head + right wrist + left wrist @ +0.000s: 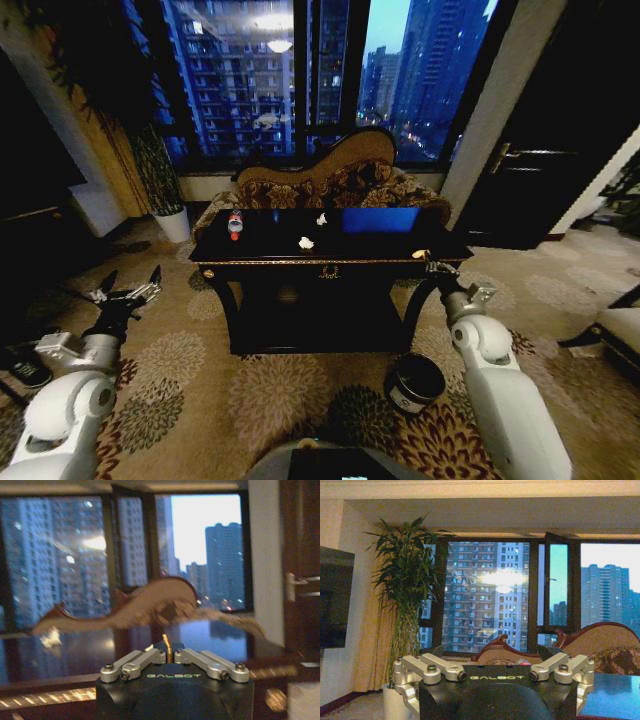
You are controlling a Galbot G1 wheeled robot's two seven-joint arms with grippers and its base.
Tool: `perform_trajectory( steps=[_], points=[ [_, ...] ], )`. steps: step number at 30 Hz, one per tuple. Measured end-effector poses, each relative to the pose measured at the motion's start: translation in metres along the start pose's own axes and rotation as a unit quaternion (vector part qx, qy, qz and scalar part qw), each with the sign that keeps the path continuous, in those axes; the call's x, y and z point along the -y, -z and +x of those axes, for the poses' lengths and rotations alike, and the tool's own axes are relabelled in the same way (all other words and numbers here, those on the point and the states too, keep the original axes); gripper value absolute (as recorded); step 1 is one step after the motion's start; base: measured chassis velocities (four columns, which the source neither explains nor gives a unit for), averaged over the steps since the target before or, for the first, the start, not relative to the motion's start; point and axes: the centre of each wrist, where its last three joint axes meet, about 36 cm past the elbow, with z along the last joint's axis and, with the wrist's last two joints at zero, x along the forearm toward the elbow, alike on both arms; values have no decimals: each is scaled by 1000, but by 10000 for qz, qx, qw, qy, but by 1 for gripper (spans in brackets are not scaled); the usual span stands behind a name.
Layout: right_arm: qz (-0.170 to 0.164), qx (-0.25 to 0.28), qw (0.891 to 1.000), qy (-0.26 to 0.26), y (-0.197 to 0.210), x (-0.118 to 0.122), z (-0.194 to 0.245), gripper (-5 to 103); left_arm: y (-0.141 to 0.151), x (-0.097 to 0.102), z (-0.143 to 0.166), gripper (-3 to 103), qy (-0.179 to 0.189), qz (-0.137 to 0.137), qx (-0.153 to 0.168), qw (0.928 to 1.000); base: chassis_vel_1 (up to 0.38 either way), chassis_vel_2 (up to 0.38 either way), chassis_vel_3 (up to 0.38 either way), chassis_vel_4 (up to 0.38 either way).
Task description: Move to the front of the table and place the trash on the table into the trash bin.
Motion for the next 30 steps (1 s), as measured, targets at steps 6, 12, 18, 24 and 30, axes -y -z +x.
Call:
perform_trajectory(
  steps=[6,12,18,24,30],
  points=[
    [397,-547,9961,-575,-69,32,7,2,1,2,1,100,17,41,49,10000,0,0,0,0],
    [734,-1363,9830,-985,-144,66,9,2,11,10,-1,100,-47,73,171,9998,0,0,0,0],
    [972,-2239,9617,-1243,-205,95,17,2,18,12,-1,100,-87,64,220,9997,0,0,0,0],
    [1202,-2665,9472,-1319,-243,103,20,2,17,15,5,100,-84,93,173,9998,0,0,0,0],
    [1353,-2828,9413,-1252,-259,96,28,13,20,15,10,100,-85,46,192,9998,0,0,0,0]
  ],
)
